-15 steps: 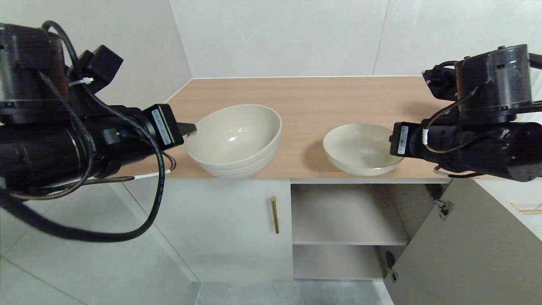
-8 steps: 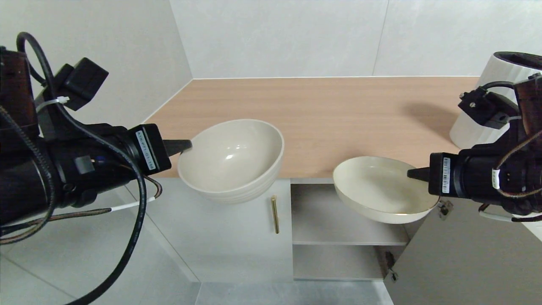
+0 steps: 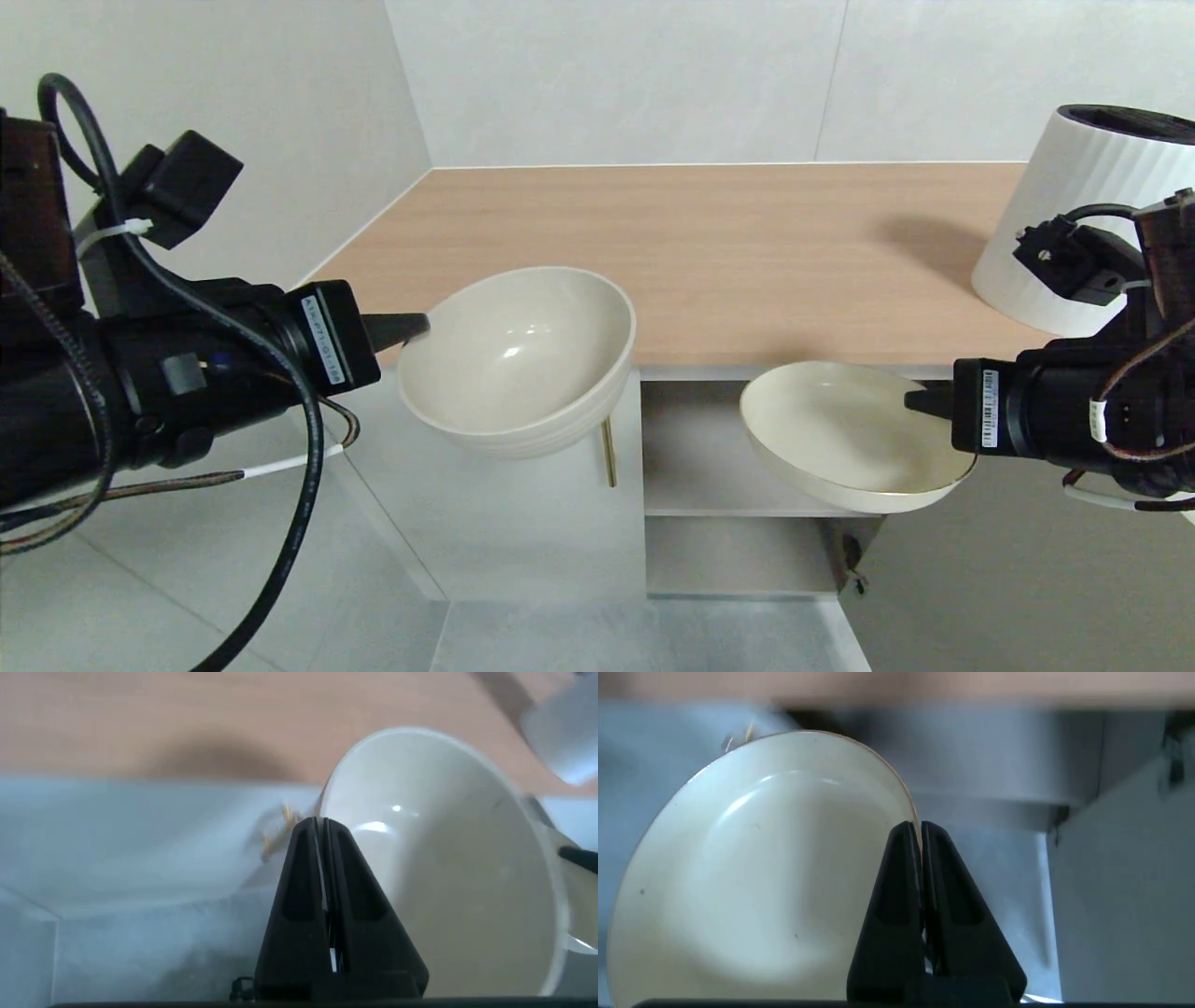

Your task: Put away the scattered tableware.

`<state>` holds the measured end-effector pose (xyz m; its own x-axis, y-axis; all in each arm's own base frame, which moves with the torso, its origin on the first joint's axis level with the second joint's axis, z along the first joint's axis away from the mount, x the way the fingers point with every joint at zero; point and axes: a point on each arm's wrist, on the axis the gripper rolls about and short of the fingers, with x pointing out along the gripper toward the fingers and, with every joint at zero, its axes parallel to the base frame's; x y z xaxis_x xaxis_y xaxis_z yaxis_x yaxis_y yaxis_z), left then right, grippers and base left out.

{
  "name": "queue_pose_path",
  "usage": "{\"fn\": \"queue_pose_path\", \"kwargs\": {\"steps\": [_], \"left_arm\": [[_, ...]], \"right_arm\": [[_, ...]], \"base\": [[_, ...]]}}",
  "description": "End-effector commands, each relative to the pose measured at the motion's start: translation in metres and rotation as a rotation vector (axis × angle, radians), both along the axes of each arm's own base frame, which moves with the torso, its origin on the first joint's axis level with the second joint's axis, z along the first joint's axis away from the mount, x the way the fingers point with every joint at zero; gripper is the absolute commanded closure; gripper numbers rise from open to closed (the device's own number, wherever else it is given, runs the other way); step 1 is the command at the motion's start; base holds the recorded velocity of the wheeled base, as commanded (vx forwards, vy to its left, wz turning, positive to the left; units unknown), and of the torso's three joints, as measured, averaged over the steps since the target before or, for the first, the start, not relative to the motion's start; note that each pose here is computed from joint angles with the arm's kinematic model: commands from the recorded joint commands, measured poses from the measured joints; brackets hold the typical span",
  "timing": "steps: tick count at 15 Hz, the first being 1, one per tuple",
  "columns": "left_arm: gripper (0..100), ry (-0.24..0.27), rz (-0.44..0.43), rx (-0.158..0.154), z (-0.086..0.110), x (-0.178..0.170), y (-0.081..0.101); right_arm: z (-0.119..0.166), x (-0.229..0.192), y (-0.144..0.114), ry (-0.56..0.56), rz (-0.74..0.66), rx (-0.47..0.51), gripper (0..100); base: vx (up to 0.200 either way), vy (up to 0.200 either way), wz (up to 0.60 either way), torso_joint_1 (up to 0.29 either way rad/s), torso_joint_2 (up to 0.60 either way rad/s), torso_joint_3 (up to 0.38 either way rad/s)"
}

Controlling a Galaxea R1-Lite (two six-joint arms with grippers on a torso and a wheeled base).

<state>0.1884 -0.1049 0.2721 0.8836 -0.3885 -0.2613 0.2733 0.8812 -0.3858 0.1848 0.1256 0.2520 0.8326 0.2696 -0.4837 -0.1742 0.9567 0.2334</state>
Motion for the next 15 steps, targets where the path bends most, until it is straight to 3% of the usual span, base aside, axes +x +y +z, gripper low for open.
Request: {"fn": "queue_pose_path", "kwargs": {"steps": [1,10,15], "left_arm": [[100,0.005,0.001,0.003,-0.001,0.001,-0.001],[100,0.013,-0.005,0.007,-0.004,0.002,-0.003],[100,0.018,-0.005,0.010,-0.005,0.003,-0.003]], "right_arm": [[-0.002,0.001,0.000,0.006,-0.003,-0.005,100],[-0.010,0.007,0.003,0.033,-0.012,-0.029,100],[-0.014,0.010,0.004,0.044,-0.014,-0.037,100]], "base": [[-0.200,0.000,0.00,-0.007,0.00,0.002],[0.000,0.000,0.00,0.000,0.00,0.000],[0.000,0.000,0.00,-0.161,0.37,0.202]]}}
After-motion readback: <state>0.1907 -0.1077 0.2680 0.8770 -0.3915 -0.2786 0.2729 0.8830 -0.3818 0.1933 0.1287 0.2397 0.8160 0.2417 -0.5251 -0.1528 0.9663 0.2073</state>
